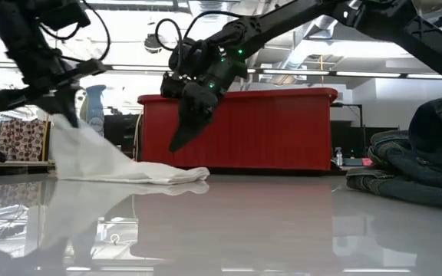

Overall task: Fold Laundry from Bin
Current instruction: Fold the white boxer from the red laundry bin

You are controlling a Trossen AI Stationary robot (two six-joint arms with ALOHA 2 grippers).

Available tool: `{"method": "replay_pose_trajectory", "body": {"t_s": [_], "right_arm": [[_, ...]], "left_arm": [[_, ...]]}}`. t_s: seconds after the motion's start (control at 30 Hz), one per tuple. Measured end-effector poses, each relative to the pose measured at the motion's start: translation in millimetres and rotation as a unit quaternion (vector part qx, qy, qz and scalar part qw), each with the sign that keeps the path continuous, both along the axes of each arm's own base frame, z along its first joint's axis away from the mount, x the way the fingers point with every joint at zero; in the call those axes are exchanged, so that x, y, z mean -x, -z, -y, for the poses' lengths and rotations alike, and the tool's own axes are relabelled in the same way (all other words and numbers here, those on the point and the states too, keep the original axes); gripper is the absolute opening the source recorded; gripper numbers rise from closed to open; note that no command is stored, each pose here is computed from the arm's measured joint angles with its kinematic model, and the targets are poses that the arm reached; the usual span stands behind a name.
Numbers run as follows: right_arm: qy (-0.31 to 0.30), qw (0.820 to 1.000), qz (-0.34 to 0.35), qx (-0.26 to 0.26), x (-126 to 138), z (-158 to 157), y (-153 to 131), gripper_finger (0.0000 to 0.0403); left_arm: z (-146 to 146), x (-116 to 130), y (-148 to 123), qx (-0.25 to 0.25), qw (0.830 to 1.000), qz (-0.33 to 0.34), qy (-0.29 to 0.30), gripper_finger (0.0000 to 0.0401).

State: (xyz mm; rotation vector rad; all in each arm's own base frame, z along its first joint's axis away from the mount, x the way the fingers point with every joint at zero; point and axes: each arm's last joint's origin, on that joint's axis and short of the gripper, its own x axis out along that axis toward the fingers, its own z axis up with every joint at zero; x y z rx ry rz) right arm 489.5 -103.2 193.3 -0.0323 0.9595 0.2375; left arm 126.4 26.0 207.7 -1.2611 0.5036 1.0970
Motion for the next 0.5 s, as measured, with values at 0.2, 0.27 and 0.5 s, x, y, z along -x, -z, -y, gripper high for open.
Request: {"method": "replay_pose_trajectory", "body": {"t_s": [0.2,0.27,0.5], "right_arm": [[0.006,1.000,0.009,-0.002,-1.7,0.0,-0.6,0.0015],[0.006,1.000,0.016,-0.001,-2.8,0.6,-1.3,0.0015],[0.006,1.000,0.021,0.000,-3.6,0.3,-1.8,0.0015]], "left_arm": [[-3.2,25.4,-5.2,-0.005,0.999,-0.012,-0.032,0.0000],[-3.7,30.2,-8.4,-0.006,0.999,0.002,-0.033,0.0000],[-4.0,35.7,-16.4,0.014,0.999,0.031,-0.020,0.0000]]}}
